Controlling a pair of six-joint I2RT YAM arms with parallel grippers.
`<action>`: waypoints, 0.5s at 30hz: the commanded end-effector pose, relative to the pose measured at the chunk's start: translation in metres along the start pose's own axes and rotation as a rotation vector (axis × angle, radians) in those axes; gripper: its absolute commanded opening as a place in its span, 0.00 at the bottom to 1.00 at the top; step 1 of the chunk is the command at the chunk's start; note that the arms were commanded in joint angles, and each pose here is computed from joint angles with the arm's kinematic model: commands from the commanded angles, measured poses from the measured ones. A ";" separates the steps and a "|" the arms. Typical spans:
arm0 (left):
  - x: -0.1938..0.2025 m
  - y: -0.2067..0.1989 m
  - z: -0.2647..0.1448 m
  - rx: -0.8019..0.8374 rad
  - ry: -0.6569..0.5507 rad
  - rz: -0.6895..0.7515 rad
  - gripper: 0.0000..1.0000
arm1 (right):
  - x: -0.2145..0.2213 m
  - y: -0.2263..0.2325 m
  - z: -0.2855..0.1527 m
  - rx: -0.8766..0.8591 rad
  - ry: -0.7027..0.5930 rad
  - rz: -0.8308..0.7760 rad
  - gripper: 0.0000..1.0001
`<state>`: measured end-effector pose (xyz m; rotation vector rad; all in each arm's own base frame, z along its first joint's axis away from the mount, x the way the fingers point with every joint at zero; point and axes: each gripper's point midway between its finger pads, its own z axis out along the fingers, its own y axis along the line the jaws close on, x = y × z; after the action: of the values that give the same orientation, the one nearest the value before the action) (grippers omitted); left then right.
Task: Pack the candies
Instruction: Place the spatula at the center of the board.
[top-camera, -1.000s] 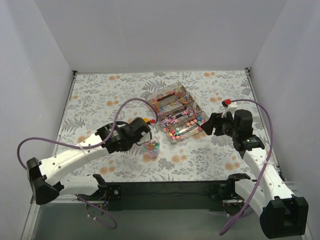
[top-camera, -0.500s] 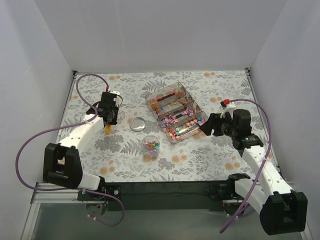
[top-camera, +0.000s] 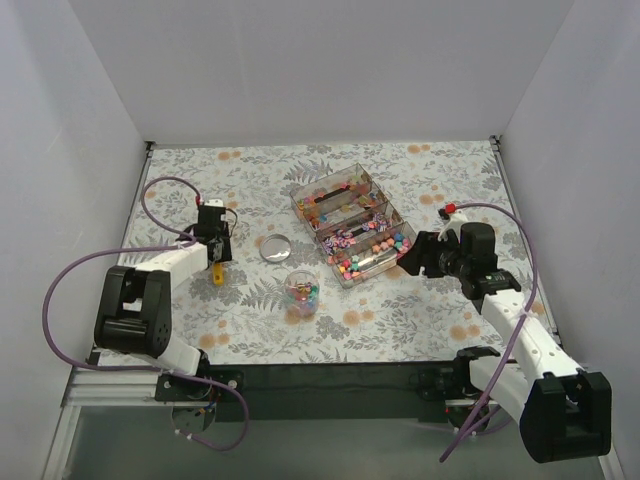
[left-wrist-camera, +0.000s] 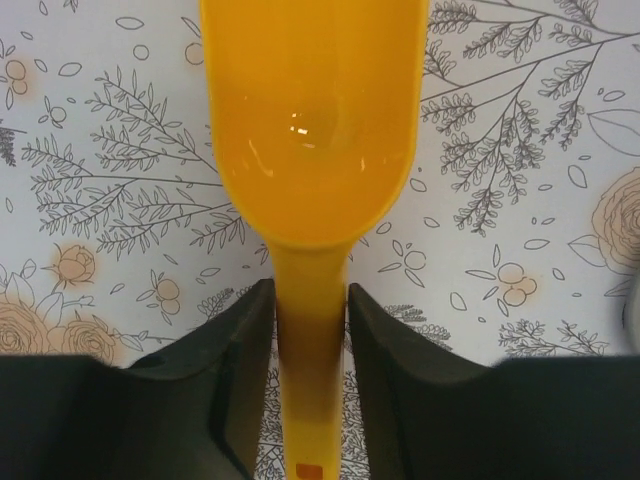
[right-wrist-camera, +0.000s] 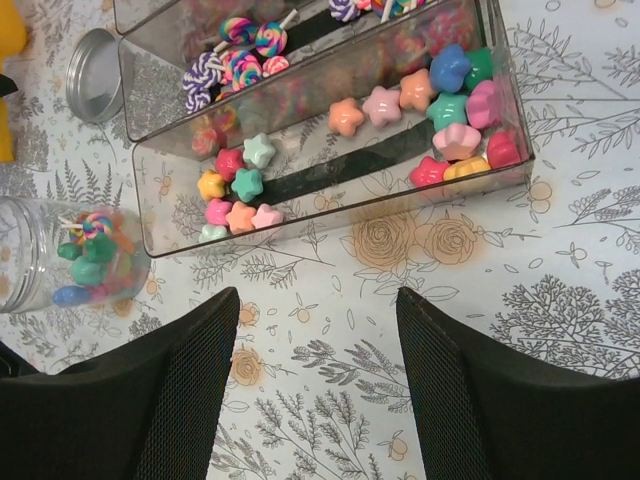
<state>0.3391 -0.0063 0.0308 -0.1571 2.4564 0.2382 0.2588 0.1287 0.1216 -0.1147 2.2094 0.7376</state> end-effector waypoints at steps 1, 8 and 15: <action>-0.030 -0.002 -0.002 0.011 -0.120 -0.070 0.38 | 0.004 0.002 0.007 0.006 -0.002 0.023 0.71; -0.053 0.007 -0.024 -0.007 -0.207 -0.097 0.49 | 0.015 0.007 0.018 0.117 0.000 0.063 0.71; -0.079 -0.002 -0.084 0.138 -0.369 -0.163 0.78 | 0.006 0.019 0.028 0.233 -0.078 0.176 0.77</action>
<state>0.3576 -0.0109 0.1118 -0.2272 2.1776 0.1265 0.2448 0.1611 0.0947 0.0623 2.3140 0.6334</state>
